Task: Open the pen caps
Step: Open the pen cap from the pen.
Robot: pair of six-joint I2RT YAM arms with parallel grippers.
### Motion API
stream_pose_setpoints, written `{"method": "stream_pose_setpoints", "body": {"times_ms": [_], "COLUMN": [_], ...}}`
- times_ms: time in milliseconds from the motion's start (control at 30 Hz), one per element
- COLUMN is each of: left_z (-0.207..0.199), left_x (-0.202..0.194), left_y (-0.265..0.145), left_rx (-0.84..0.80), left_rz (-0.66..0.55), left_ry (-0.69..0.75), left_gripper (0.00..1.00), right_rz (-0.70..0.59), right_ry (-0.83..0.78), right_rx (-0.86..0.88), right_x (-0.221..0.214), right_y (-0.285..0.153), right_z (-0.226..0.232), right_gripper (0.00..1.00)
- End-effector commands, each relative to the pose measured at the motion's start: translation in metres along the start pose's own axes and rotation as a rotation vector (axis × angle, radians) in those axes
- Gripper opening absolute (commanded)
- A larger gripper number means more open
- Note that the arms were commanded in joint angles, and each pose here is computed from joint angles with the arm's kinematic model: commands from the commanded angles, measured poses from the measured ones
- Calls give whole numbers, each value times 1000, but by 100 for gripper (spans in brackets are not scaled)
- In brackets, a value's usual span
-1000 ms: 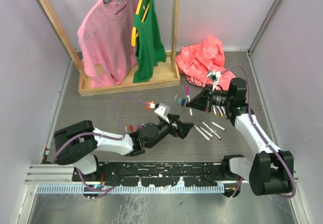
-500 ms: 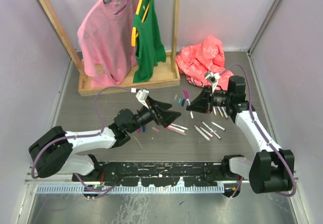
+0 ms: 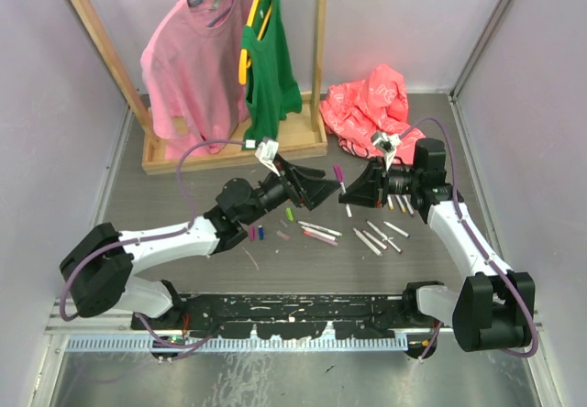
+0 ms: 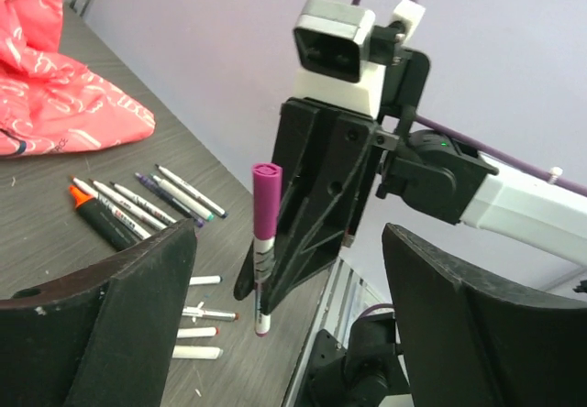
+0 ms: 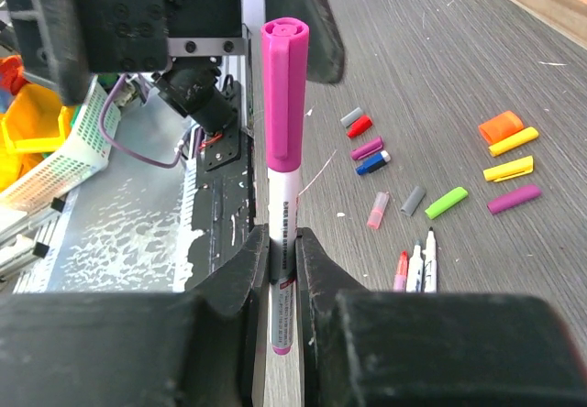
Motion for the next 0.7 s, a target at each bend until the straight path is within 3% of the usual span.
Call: {"method": "stream_pose_setpoints", "body": {"times_ms": [0, 367, 667], "left_z": [-2, 11, 16], "left_x": [9, 2, 6], "left_y": [19, 37, 38], "left_rx": [-9, -72, -74], "left_rz": [-25, 12, 8], "left_ry": [-17, -129, -142], "left_gripper": [78, 47, 44], "right_rz": [-3, 0, 1], "right_ry": [-67, -68, -65], "right_rx": [39, 42, 40], "right_x": [13, 13, 12], "right_y": [1, 2, 3], "right_z": [5, 5, 4], "right_gripper": [1, 1, 1]}}
Point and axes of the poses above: each gripper's point midway between its finger pads, its own y axis out along the fingers, its own z axis along the line the jaws close on, x = y × z, the point moved 8 cm from there along -y, back along the fingers, and after that the axes turned 1 degree about y, right-handed, at the moved point
